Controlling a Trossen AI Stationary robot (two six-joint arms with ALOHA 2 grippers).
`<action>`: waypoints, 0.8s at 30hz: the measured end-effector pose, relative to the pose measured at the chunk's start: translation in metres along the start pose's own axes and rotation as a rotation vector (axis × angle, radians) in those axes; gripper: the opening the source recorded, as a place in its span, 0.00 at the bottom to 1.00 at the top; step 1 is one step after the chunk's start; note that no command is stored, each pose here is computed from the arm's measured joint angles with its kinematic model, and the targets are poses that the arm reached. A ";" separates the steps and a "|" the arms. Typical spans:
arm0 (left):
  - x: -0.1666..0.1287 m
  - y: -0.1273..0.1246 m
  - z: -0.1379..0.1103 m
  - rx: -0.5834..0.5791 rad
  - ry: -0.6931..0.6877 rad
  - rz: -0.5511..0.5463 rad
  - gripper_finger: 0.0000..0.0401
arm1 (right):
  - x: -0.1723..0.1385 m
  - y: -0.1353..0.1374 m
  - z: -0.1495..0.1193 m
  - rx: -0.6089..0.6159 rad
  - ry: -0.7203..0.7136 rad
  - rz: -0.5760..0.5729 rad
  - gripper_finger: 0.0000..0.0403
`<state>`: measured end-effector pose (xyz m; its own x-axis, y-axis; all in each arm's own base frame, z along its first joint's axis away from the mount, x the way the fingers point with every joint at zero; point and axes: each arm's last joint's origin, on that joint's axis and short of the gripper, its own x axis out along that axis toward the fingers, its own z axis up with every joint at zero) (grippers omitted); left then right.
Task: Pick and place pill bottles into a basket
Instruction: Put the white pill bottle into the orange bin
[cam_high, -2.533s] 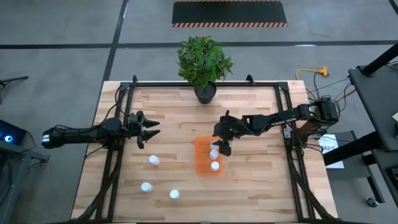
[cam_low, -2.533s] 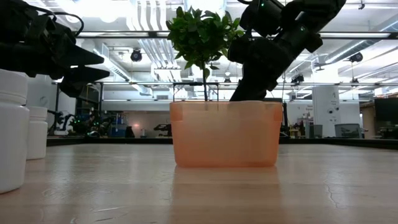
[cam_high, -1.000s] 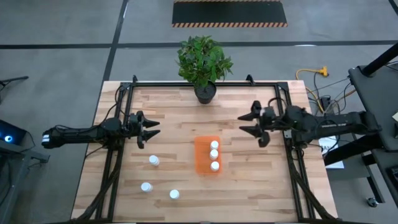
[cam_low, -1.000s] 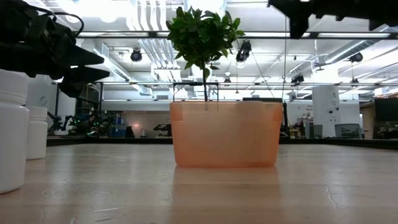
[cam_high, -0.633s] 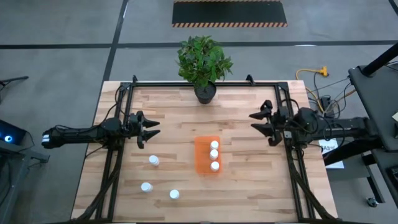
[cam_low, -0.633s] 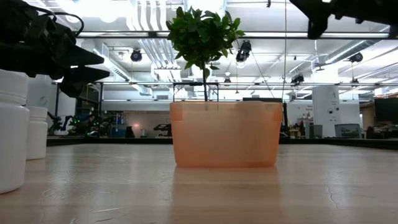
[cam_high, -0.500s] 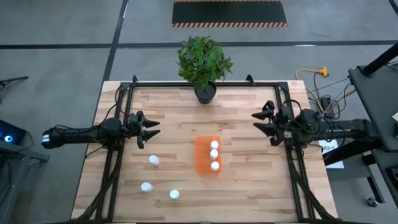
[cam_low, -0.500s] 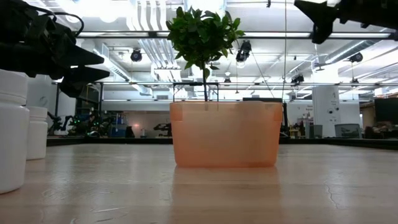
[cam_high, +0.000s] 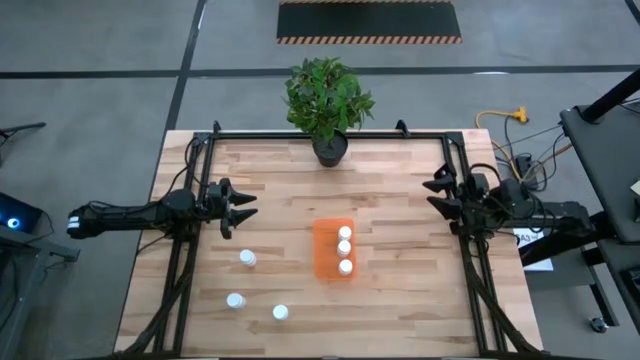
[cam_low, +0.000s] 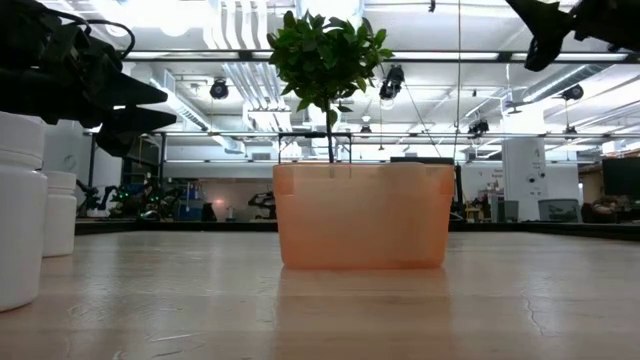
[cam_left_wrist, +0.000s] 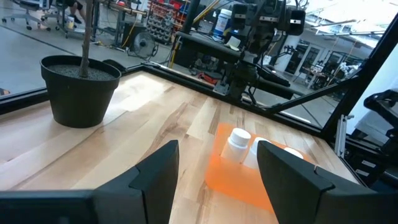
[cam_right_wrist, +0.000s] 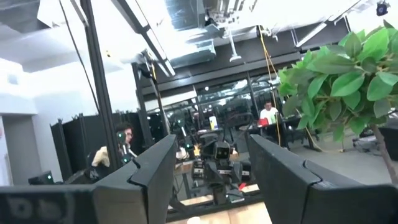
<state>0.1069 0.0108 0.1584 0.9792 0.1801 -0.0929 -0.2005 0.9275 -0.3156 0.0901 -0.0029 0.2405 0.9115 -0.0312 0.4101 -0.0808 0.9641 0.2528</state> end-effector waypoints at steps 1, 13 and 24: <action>0.000 0.000 0.000 0.000 0.000 0.000 0.50 | -0.002 0.000 -0.001 -0.002 -0.003 0.001 0.48; 0.000 0.000 0.000 0.000 0.000 0.000 0.50 | -0.012 -0.006 -0.020 0.024 0.100 -0.029 0.48; 0.000 0.000 0.000 0.000 0.000 0.000 0.50 | -0.017 -0.012 -0.042 -0.035 0.156 -0.041 0.48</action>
<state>0.1069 0.0108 0.1584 0.9793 0.1802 -0.0927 -0.2005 0.9275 -0.3156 0.0931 -0.0029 0.1937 0.9656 -0.0321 0.2580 -0.0305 0.9715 0.2352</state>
